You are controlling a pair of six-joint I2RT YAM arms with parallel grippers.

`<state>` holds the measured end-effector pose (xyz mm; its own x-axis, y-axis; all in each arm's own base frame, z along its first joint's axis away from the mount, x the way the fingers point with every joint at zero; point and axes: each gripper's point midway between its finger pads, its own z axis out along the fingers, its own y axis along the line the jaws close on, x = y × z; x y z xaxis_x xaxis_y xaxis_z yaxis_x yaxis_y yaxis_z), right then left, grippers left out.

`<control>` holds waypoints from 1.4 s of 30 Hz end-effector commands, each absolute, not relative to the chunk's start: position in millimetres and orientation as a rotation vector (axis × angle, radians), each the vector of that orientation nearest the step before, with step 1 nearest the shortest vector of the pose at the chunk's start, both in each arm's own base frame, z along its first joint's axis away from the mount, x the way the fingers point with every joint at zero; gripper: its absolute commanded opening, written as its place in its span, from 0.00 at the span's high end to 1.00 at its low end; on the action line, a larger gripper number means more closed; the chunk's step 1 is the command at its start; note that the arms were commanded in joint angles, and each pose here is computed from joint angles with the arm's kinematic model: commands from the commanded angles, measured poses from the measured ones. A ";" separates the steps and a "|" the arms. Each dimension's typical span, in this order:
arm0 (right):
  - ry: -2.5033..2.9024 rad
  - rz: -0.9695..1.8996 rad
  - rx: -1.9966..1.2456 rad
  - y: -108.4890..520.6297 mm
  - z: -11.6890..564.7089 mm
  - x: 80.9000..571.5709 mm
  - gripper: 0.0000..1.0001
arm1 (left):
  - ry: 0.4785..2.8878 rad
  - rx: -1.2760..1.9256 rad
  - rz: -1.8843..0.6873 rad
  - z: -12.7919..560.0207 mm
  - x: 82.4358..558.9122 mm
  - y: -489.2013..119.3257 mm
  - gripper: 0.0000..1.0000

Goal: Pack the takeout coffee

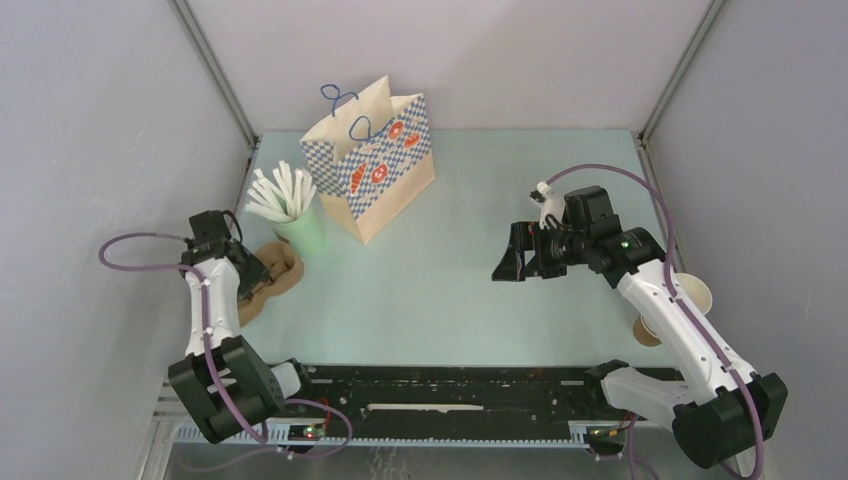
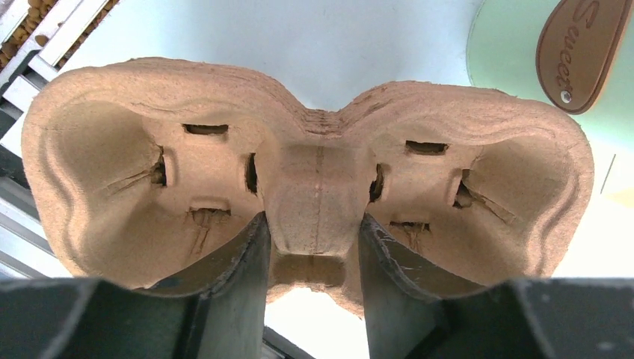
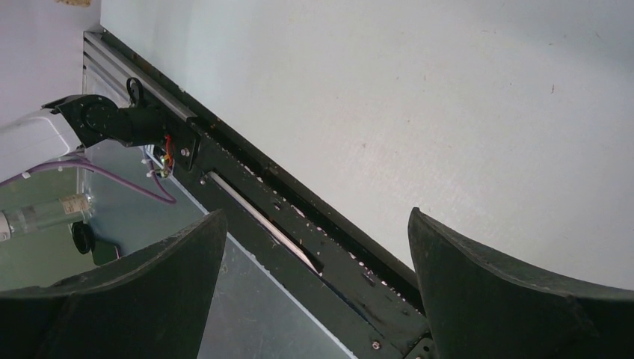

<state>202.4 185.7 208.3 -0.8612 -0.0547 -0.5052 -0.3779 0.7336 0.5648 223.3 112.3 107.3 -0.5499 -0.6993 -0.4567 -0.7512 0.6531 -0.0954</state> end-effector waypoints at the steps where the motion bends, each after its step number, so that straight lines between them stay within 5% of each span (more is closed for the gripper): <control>1: 2.443 0.969 -0.345 189.9 214.6 203.3 0.00 | 2.361 -1.154 0.108 110.9 228.9 106.6 0.51; 8: 2.448 0.975 -0.345 190.7 213.1 204.4 0.00 | 2.383 -1.028 0.225 125.6 221.6 97.5 0.19; 11: 2.452 0.980 -0.349 191.9 212.4 203.9 0.00 | 2.376 -0.917 0.196 135.2 232.3 83.9 0.18; 19: 2.454 0.978 -0.353 192.5 211.5 204.3 0.00 | 2.478 -0.629 0.091 124.9 262.4 33.7 0.42; 23: 2.455 0.967 -0.350 190.7 211.3 204.0 0.00 | 2.554 -0.532 0.039 110.4 273.4 12.8 0.41; 42: 2.453 0.964 -0.340 188.2 212.1 204.6 0.00 | 2.622 -0.436 0.161 107.1 289.5 9.7 0.66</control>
<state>202.0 187.8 205.4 -0.8691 -0.0623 -0.4907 -0.3751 0.7297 0.5717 275.3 6.0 88.8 -0.8509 -0.3048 -0.4280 -0.3464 0.9379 0.0207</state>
